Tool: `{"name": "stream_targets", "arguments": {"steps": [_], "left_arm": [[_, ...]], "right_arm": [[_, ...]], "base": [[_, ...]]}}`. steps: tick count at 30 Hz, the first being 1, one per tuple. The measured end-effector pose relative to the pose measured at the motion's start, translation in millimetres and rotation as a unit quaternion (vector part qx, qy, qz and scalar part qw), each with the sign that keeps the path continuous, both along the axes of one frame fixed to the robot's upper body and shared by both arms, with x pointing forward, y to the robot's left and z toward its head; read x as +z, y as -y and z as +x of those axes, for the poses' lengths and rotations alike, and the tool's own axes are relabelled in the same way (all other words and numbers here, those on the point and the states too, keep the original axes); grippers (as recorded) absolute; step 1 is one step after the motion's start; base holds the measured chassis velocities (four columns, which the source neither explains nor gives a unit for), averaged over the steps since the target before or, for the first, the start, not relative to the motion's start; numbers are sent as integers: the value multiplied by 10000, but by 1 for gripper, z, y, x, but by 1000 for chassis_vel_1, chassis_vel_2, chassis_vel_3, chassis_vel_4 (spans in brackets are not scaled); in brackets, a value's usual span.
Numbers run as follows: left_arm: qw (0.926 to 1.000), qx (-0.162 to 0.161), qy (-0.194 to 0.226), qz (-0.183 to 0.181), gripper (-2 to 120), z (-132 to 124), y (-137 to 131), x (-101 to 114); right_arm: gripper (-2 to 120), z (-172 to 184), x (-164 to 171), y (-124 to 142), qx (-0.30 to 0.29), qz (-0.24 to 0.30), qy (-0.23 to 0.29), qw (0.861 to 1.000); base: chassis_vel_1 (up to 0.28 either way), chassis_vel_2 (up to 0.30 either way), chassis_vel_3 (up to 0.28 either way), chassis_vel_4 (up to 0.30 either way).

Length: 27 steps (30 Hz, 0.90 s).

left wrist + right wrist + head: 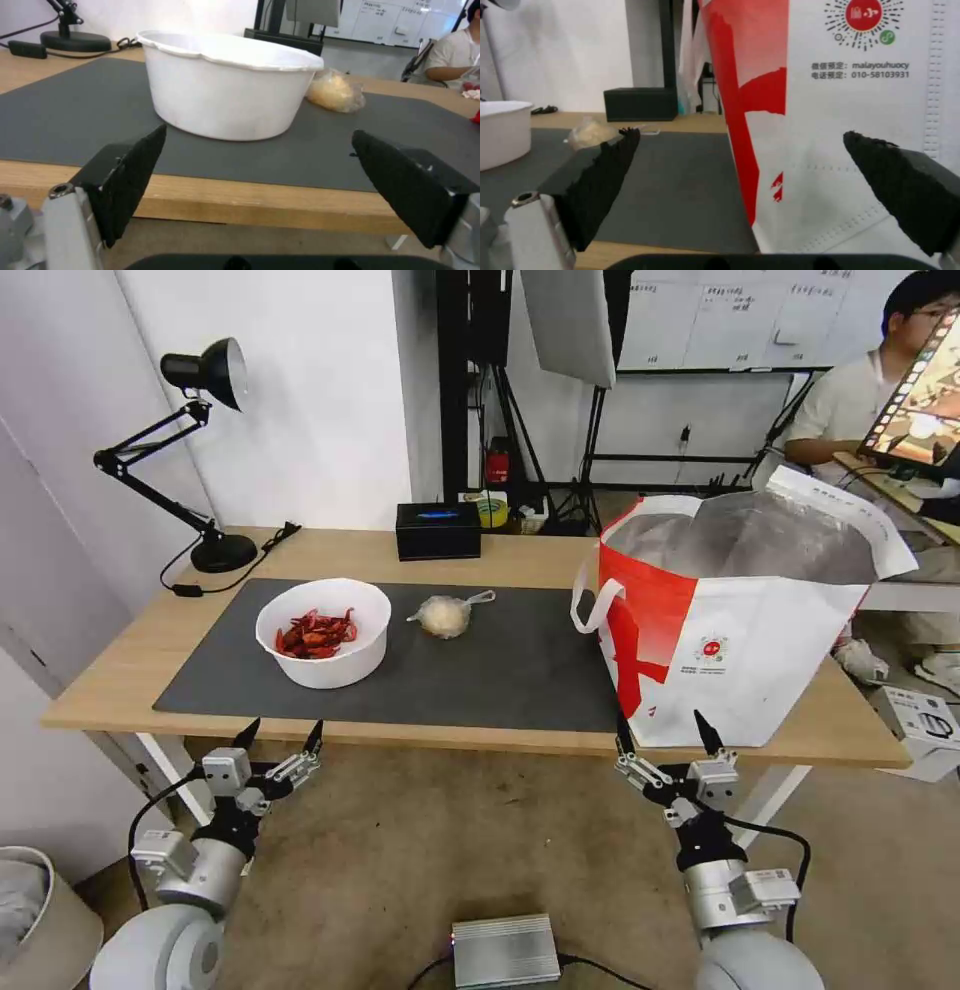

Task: Pick up the trash from the table and place it into the takeout bag.

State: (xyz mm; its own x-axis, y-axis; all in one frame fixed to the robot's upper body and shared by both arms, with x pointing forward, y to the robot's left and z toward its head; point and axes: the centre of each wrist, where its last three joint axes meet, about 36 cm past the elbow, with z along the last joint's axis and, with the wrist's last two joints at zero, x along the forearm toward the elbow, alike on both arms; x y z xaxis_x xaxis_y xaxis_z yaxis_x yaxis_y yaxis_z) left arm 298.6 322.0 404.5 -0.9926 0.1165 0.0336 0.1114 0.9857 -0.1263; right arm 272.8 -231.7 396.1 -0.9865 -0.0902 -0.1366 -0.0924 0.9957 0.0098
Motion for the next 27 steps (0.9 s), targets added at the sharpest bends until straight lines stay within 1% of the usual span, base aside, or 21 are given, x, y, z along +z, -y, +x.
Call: {"name": "stream_targets", "arguments": {"steps": [10,12,14,16,17,18,20,24,27], "left_arm": [[10000,21,13,-18,100,-2,1,1],[10000,29,15,-21,100,-2,1,1],[10000,54,27,-29,100,-4,1,2],[10000,58,28,-31,100,-5,1,2],[10000,79,30,-41,100,-6,2,2],[10000,79,30,-41,100,-6,2,2],[9999,117,12,-36,100,-10,2,2],[9999,160,-1,-37,100,-12,2,1],[9997,238,8,-71,100,-15,3,0]], "right_arm": [[100,-1,-1,-4,114,6,-20,9999],[100,-2,-1,-7,187,30,-22,9998],[100,-1,-2,-16,477,80,21,9988],[100,-1,-2,-16,506,81,29,9987],[100,4,-3,-18,625,85,64,9980],[100,4,-3,-18,625,85,64,9980],[100,18,-5,-21,799,95,129,9967],[100,32,-6,-24,909,87,213,9956],[100,52,-5,-31,1100,178,278,9934]], "base": [[0,0,0,0],[0,0,0,0],[0,0,0,0],[0,0,0,0],[0,0,0,0],[0,0,0,0],[0,0,0,0],[0,0,0,0],[0,0,0,0]]}}
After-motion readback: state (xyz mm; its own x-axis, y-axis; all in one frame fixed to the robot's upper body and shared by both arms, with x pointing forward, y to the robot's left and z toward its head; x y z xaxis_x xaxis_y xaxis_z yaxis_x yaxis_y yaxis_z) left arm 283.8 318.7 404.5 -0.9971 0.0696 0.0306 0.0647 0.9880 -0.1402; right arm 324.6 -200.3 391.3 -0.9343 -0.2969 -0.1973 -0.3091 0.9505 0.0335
